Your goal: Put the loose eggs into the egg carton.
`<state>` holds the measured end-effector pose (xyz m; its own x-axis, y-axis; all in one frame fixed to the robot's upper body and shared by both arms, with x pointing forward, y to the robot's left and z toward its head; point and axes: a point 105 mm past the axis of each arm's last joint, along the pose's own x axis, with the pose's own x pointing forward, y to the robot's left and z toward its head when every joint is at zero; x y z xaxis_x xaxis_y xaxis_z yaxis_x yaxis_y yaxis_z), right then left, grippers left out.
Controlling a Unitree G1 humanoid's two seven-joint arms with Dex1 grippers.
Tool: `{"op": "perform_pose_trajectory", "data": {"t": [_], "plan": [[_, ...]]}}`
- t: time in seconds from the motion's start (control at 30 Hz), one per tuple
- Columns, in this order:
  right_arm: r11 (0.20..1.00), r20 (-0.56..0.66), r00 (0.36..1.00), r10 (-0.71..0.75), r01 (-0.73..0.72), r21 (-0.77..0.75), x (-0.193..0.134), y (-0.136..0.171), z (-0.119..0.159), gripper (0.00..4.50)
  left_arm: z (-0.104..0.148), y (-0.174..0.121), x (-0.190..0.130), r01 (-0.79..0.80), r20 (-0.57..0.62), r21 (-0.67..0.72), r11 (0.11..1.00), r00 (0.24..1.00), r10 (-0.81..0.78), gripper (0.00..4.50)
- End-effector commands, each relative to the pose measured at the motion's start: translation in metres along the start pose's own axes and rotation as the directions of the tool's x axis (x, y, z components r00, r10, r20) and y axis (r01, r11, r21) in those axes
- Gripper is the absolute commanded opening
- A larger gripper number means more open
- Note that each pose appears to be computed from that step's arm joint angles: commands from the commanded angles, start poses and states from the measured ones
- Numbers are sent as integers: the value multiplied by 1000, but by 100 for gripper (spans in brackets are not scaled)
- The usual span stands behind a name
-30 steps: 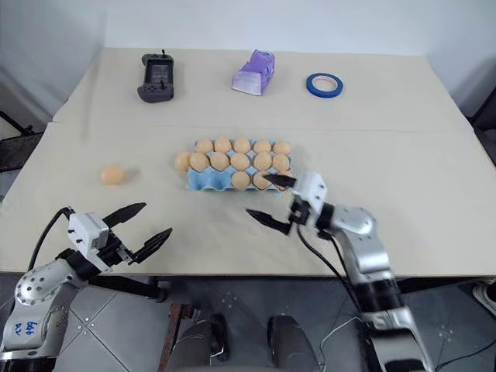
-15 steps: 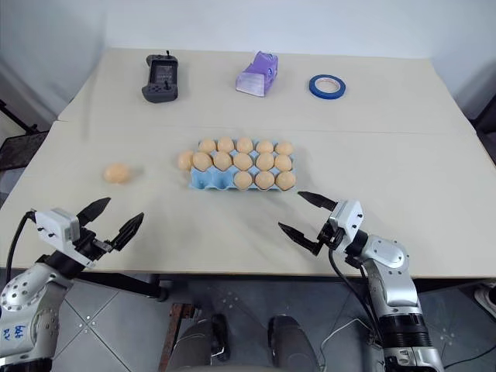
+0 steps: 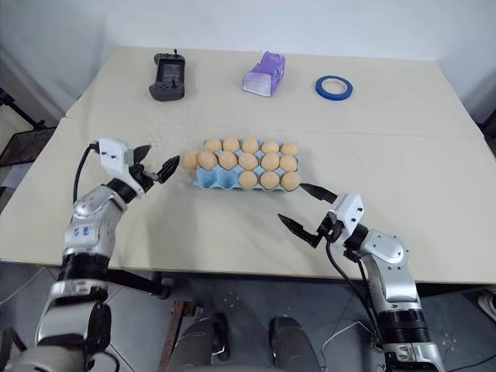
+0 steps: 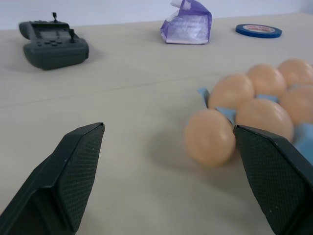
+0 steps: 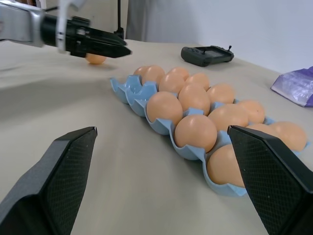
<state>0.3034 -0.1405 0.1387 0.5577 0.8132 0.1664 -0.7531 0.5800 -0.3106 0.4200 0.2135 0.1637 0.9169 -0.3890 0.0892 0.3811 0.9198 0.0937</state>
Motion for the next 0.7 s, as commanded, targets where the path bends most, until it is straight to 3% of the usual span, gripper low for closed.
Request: {"op": "perform_pose_trajectory", "data": {"t": [0.03,0.7], "plan": [[999,22,1000,-17,18,-42,-4,-3,7,447,2,-4,15,34,-1,16,999,999,-34,450],[998,48,998,-36,38,-55,-2,-1,10,447,-10,-17,46,43,-82,-28,999,996,-46,450]]}}
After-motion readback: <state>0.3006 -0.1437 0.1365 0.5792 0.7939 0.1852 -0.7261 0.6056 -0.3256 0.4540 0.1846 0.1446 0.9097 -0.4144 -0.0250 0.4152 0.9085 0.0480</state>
